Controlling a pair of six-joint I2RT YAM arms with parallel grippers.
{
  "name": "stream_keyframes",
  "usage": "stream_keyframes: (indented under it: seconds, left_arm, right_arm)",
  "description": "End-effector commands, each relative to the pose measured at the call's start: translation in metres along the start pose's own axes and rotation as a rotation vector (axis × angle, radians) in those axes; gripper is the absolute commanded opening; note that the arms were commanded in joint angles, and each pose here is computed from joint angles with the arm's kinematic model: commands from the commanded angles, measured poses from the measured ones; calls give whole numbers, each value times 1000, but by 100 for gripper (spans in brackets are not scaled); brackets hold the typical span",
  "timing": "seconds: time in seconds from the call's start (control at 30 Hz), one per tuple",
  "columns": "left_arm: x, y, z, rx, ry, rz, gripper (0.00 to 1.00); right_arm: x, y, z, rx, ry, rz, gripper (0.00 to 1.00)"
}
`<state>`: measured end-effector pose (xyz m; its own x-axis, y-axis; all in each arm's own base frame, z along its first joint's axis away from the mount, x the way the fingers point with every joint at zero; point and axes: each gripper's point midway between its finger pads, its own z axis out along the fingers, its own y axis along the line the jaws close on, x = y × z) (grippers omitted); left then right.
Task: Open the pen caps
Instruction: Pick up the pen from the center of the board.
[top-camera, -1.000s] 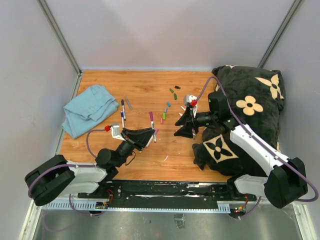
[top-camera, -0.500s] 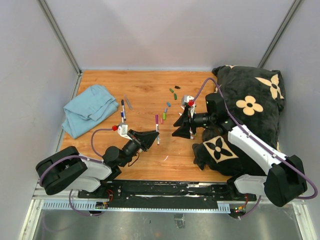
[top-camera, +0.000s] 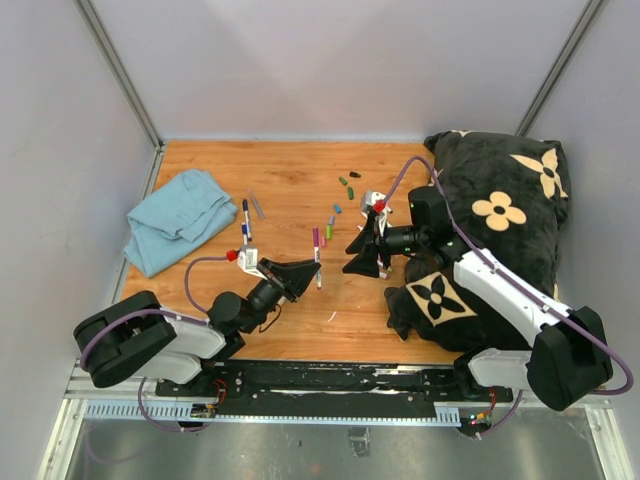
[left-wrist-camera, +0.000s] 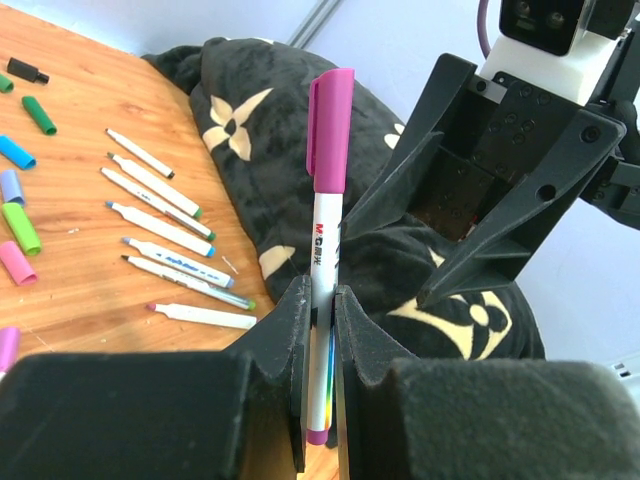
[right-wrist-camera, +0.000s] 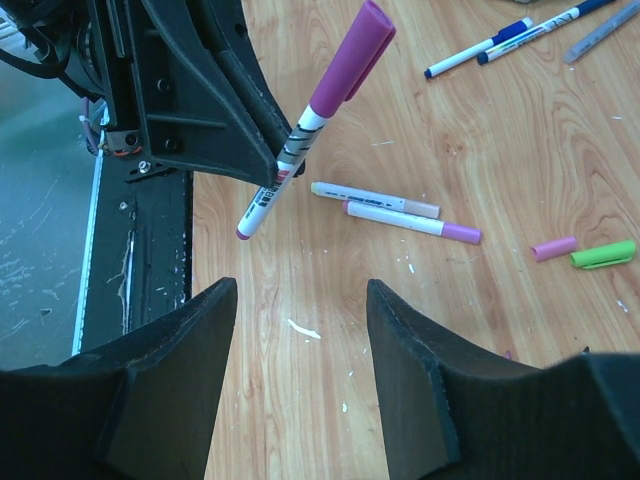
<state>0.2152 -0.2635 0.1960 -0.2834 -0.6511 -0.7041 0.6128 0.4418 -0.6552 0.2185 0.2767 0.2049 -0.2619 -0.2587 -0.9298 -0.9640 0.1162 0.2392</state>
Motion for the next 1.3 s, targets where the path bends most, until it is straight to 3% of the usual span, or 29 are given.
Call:
stream_keyframes:
  seconds: [0.0,1.27]
  left_arm:
    - [-48,-41,6,140,-194,-49,0]
    - [-45,-66,42,182,-219,-81,0]
  right_arm:
    - [1,7,9,-25,1,3,56]
    - [-2,11,22,-67,-46,172,53]
